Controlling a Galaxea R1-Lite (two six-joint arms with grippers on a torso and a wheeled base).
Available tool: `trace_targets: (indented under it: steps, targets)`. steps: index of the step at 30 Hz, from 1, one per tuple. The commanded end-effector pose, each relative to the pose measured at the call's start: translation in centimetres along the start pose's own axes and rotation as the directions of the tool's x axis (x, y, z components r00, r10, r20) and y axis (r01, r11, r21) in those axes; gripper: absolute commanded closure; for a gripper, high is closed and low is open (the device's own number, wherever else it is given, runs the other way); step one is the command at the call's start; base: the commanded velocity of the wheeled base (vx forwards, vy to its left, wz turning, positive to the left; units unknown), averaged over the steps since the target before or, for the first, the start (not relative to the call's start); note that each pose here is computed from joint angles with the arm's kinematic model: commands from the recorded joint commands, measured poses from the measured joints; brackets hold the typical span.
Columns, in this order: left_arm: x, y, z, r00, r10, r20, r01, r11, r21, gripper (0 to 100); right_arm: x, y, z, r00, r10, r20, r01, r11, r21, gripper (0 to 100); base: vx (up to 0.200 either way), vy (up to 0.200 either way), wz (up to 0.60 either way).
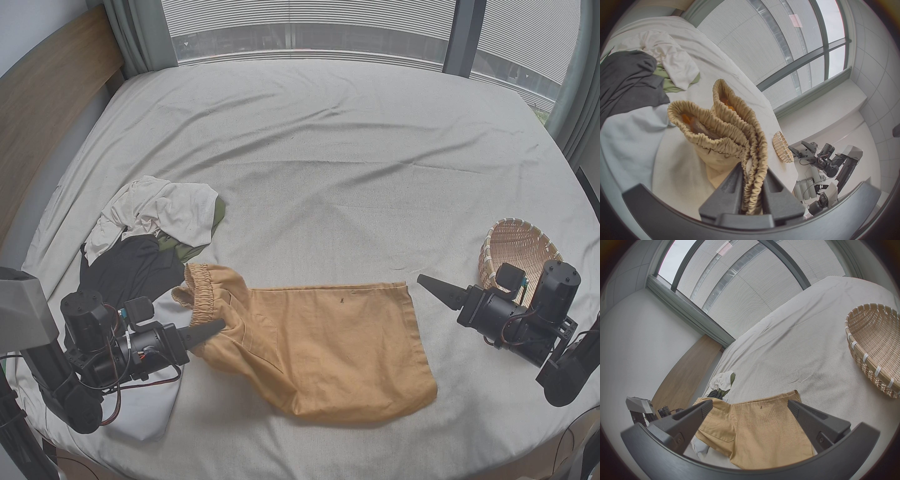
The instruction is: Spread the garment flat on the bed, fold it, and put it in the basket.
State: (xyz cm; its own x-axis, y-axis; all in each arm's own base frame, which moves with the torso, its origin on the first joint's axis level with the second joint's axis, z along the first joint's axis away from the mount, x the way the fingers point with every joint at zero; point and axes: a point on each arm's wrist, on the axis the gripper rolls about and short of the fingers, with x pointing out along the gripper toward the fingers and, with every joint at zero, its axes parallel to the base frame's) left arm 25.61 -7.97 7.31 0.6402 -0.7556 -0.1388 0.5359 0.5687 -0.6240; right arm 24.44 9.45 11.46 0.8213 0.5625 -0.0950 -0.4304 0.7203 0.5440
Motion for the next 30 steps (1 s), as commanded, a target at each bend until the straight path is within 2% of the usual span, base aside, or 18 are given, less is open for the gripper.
trace_targets:
  steps: [1,14,30]
  targets:
    - [1.2,-0.2,-0.7,0.999,-0.029,-0.032,0.029,1.0,0.001,100,0.0,0.0,0.0,1.0,0.001,-0.002,-0.001,1.0,0.0,0,0.0,0.0,0.0]
    - [3.1,-0.3,-2.1,0.994,-0.064,-0.091,0.062,0.998,-0.019,100,0.0,0.0,0.0,1.0,0.004,-0.003,-0.004,1.0,0.0,0,0.0,0.0,0.0]
    - [4.7,-1.0,-2.6,0.988,-0.105,-0.112,0.105,0.994,-0.01,100,0.0,0.0,0.0,1.0,0.004,-0.003,-0.004,1.0,0.0,0,0.0,0.0,0.0]
